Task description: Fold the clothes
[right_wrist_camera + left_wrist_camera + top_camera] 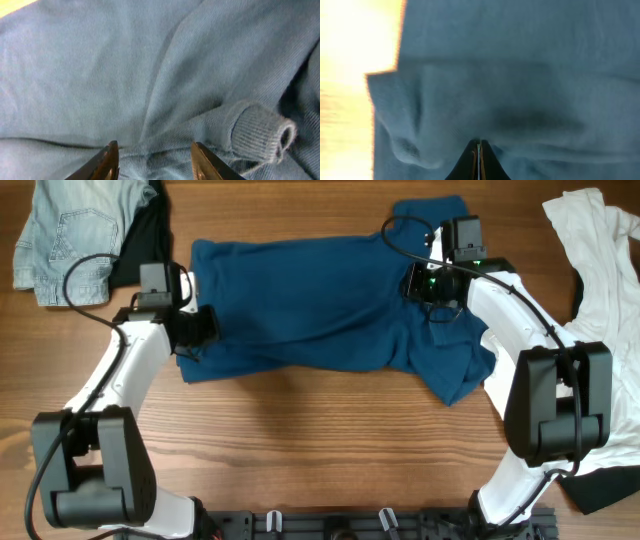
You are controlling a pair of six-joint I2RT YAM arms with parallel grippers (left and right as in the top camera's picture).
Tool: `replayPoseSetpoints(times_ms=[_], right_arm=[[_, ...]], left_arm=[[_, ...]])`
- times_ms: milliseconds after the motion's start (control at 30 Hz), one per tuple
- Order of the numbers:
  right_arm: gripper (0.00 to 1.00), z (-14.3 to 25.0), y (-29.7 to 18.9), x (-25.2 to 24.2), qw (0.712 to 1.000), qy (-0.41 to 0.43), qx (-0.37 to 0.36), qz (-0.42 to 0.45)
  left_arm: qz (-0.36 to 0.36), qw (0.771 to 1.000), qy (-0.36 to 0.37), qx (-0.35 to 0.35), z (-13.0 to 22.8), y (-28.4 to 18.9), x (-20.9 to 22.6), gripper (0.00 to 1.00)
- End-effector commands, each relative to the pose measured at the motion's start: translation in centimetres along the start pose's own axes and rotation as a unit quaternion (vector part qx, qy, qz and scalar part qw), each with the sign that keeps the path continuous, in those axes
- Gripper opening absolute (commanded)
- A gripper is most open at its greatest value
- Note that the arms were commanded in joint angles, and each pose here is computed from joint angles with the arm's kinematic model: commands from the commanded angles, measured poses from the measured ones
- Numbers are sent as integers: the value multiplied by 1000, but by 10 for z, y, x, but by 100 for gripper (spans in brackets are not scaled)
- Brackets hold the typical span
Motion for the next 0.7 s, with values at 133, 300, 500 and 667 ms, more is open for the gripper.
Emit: replayPoseSetpoints(times_ms=[133,300,500,667], right_arm=[[47,6,-3,0,1000,-1,17,-4],[48,7,-3,-1,1000,0,20,-2],[48,9,-3,-2,1000,0,23,0],[48,13,-3,-4,999,3,32,6]], left_arm=[[17,996,83,39,15,5,-47,4],[-27,995,87,45,17,6,-40,4],[-43,995,60,68,25,19,-33,4],[-66,992,55,96,35,38,-23,4]])
Point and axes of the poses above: each gripper's point midway between its finger pads, its own y axis out along the fingers, its own x axis along the line the jaws close on, z = x × y, the point moved 2 cm from there along -y, back along the fingers, and after that the axes turned 14 degrees about y, right-handed, at the moved point
